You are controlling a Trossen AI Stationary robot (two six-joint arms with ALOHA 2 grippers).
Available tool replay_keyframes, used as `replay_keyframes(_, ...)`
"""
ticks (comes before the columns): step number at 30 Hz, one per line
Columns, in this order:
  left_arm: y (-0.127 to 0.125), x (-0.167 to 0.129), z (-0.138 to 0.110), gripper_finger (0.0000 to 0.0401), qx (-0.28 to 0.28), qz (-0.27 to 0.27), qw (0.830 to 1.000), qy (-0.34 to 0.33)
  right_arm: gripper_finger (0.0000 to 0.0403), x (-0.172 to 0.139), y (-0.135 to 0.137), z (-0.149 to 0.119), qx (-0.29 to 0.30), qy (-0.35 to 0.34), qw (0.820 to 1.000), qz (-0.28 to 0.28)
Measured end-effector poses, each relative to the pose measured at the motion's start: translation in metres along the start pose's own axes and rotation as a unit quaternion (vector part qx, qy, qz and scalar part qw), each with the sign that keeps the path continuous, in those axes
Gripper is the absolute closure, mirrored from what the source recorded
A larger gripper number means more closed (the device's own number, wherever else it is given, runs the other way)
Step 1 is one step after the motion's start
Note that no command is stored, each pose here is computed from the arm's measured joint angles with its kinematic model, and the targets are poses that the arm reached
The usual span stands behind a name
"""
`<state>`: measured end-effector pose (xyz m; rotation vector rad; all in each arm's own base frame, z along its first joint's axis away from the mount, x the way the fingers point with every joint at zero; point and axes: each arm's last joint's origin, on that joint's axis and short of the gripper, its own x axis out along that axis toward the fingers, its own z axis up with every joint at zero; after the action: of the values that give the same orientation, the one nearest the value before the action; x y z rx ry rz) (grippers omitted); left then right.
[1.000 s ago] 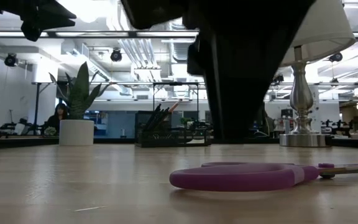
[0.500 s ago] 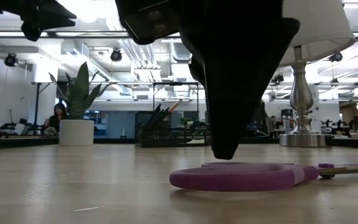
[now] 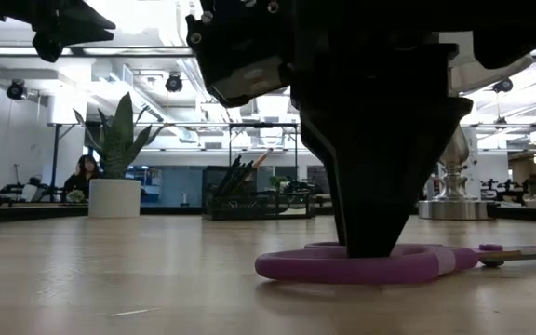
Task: Pick and place office supplies into organizer
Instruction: Put the purple scissors into the black desk organizer
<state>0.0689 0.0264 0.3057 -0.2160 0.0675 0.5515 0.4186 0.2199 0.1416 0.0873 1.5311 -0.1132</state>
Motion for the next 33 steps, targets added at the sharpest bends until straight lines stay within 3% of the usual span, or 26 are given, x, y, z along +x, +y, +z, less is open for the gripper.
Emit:
replay_keyframes(5, 0.0, 0.0, 0.0, 0.0295, 0.0, 0.0, 1.0, 0.0, 0.0268, 0.001, -0.005, 0.004, -0.012, -0.001, 1.0, 0.007)
replay_keyframes(13, 0.0, 0.0, 0.0, 0.0295, 0.0, 0.0, 1.0, 0.0, 0.0345, 0.004, -0.011, 0.007, -0.006, 0.002, 1.0, 0.012)
replay_keyframes(20, 0.0, 0.0, 0.0, 0.0295, 0.0, 0.001, 1.0, 0.0, 0.0346, 0.004, -0.017, 0.011, 0.018, 0.001, 1.0, 0.013)
replay_keyframes(26, 0.0, 0.0, 0.0, 0.0295, 0.0, 0.0, 1.0, 0.0, 0.035, -0.003, -0.038, 0.025, 0.156, -0.049, 0.986, -0.04)
replay_keyframes(33, 0.0, 0.0, 0.0, 0.0295, 0.002, 0.0, 1.0, -0.001, 0.0352, -0.03, -0.077, 0.044, 0.325, -0.152, 0.929, -0.091)
